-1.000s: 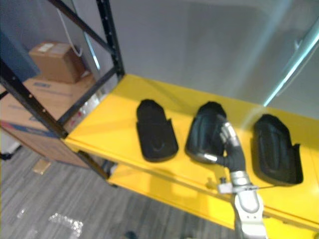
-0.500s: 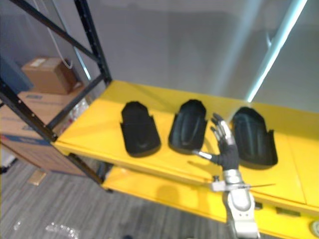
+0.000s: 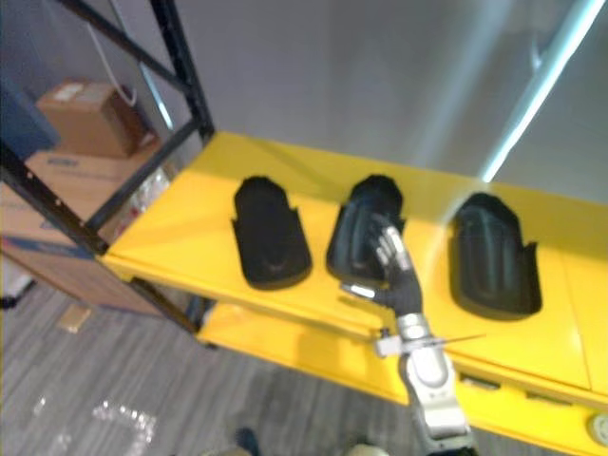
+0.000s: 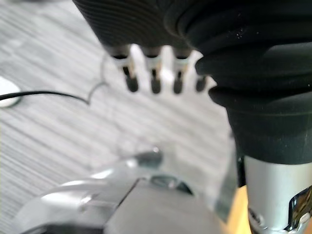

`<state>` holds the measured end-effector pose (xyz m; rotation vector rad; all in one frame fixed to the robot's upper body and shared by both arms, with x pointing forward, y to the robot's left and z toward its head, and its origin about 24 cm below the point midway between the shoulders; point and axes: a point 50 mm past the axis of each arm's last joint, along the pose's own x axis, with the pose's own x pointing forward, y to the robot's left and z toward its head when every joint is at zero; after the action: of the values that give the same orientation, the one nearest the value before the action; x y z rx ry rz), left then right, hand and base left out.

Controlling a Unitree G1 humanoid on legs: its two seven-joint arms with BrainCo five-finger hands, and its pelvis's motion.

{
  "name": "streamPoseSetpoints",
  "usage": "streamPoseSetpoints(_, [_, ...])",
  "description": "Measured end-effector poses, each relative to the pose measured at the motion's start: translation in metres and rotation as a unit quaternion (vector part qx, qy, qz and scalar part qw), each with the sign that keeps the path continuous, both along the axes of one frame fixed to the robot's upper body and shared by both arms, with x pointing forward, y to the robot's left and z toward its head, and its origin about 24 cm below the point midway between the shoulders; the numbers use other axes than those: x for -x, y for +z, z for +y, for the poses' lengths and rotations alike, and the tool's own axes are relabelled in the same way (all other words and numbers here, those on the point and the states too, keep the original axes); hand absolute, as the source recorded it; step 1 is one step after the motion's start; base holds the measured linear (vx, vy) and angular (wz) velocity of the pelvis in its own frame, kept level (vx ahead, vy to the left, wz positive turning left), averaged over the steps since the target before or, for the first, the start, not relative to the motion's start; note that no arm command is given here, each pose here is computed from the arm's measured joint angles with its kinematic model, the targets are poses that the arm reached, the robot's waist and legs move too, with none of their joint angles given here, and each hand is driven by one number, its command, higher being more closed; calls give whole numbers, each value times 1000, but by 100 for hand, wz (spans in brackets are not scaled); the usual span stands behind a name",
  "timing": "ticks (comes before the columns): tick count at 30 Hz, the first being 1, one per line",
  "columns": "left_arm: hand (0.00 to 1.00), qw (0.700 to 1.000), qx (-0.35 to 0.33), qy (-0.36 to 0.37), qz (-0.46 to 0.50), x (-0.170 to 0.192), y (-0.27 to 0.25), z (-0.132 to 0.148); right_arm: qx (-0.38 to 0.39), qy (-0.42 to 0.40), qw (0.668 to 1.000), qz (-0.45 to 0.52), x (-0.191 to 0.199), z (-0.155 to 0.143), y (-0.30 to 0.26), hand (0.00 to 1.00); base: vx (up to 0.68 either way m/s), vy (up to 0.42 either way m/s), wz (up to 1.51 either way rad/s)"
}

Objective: Walk over and take plastic housings, then place them on the shelf

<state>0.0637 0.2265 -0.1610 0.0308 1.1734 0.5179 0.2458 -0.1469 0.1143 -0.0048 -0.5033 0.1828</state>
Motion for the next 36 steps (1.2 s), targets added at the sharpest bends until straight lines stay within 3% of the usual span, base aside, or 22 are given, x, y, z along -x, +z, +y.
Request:
streamPoseSetpoints(5, [0,1000,0,-6,-5,-4,0,-2,33,4,997,-68,-14,19,30,0,6,-4,20])
streamPoseSetpoints(9, [0,1000,0,-7,-8,-5,1,-2,41,-69,990,-120,-20,19,48,0,6,-3,2])
streamPoseSetpoints(17, [0,1000,-5,-26,-16,-11,2,-3,44,-101,987,-116,-22,21,50,0,-10,0,-1])
streamPoseSetpoints(28, [0,998,-3,-48,-38,-28,6,-6,74,-51,989,-116,-21,38,65,0,-29,-2,-4])
streamPoseSetpoints(36, [0,998,-4,-55,-38,-32,7,-5,131,8,989,-62,-21,55,55,0,29,2,-4])
